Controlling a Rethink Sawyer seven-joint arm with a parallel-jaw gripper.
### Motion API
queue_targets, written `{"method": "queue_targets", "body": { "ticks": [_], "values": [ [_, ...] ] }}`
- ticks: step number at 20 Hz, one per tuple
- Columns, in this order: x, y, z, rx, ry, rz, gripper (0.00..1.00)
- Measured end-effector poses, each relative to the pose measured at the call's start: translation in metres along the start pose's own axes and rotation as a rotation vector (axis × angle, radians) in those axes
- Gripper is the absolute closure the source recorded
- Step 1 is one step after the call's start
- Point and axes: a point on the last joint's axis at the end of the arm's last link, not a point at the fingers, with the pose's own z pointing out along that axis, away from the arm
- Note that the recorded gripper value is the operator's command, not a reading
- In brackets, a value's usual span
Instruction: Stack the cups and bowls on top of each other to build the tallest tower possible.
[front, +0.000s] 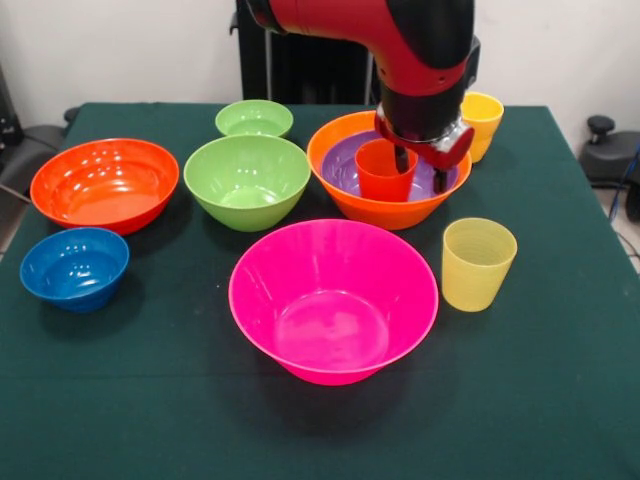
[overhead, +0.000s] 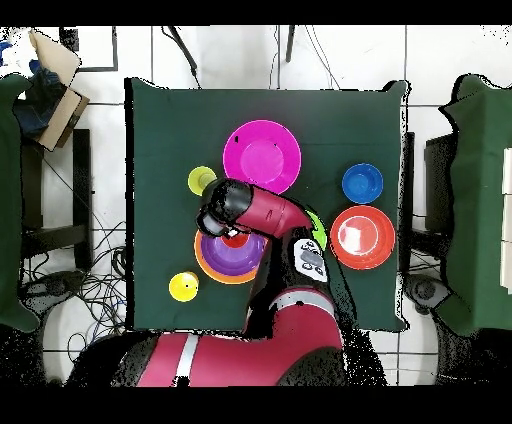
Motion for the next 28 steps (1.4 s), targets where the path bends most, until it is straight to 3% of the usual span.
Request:
{"method": "queue_targets", "body": {
  "ticks": [10,19,28],
  "values": [
    [0.005,0.007,-0.024,-0.005,-0.037,-0.015,0.0],
    [0.006,0.001,-0.071,0.001,-0.073,-0.008,0.0],
    [-0.017,-0.014,-0.134,-0.019,-0.201,0.012,0.0]
  ]
}}
